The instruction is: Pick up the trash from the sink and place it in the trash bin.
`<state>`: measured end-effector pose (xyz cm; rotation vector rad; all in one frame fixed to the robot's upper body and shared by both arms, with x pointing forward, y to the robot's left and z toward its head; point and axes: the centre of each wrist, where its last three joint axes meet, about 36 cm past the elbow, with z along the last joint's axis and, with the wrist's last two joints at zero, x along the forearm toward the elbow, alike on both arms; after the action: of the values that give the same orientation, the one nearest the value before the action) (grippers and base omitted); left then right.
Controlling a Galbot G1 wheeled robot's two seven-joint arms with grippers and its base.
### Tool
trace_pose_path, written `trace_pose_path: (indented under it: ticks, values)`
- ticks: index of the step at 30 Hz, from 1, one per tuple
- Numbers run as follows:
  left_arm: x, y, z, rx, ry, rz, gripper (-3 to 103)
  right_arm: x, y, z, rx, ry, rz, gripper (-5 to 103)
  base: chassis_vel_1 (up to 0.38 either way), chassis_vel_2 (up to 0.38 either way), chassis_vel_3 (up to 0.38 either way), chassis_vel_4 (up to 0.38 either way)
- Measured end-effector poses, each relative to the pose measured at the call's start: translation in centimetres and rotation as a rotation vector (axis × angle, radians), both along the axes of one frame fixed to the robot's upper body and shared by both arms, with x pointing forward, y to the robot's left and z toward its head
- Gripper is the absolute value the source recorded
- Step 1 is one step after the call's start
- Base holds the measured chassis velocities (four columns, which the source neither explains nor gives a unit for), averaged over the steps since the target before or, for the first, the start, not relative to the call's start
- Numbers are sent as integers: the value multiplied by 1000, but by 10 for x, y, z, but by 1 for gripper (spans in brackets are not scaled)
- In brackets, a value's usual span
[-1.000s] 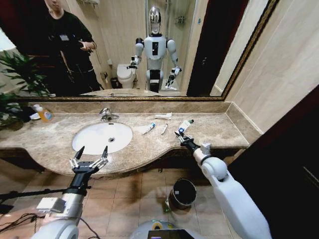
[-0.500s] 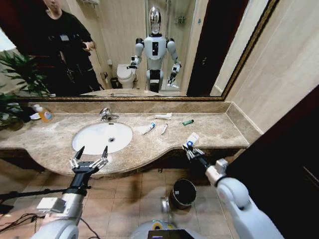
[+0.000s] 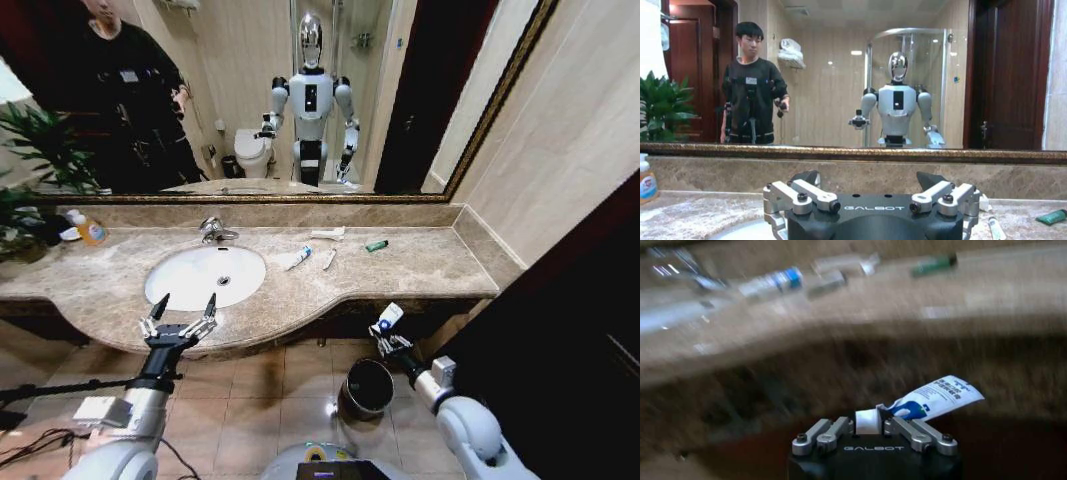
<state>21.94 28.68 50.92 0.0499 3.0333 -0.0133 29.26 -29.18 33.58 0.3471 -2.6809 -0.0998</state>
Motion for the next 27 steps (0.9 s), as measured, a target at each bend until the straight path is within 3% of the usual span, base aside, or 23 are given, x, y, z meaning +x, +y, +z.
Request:
trace_pose_path:
  ticks: [10, 15, 27]
  values:
    - [0, 0, 0, 0, 0, 0, 100, 7, -16, -121, -38, 189, -67, 19, 0, 0, 0, 0]
    - [0, 0, 0, 0, 0, 0, 100, 11, -18, -160, -45, 219, -83, 19, 0, 0, 0, 0]
    - [0, 0, 0, 0, 0, 0, 100, 31, -10, -195, -43, 250, -87, 18, 0, 0, 0, 0]
